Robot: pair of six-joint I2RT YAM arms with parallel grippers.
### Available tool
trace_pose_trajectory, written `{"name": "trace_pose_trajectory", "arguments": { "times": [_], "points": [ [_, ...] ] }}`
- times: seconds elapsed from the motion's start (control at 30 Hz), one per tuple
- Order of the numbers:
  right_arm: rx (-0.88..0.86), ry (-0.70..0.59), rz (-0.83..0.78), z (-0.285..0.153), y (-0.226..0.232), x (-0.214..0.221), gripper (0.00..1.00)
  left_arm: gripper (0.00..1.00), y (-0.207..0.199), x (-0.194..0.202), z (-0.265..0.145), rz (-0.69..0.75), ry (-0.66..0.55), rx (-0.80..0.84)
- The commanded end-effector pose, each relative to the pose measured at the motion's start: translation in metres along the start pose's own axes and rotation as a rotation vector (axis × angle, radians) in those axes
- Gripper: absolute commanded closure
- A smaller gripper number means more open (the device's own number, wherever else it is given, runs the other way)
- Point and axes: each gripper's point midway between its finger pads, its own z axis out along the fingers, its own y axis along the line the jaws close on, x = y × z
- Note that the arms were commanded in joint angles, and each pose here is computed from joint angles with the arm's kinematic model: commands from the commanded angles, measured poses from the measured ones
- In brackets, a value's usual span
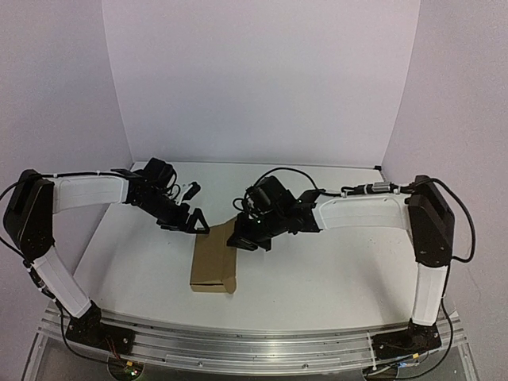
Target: Fold the paper box
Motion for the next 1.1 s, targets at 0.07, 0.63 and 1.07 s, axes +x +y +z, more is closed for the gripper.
{"name": "trace_pose_trajectory", "arguments": {
  "times": [0.07,0.63,1.07],
  "points": [
    [-0.009,0.025,0.029,0.019,-0.023,0.001,0.91,0.06,0.005,0.002,0.001,0.030,-0.050,-0.016],
    [0.096,-0.217,-0.601,-0.087,-0.028,0.018,0.30,0.16,-0.018,-0.007,-0.021,0.405,-0.032,0.033],
    [0.127,-0.361,-1.678,-0.063,0.052,0.124,0.17,0.00,-0.065,0.075,-0.038,1.443,-0.151,0.288]
  ]
}}
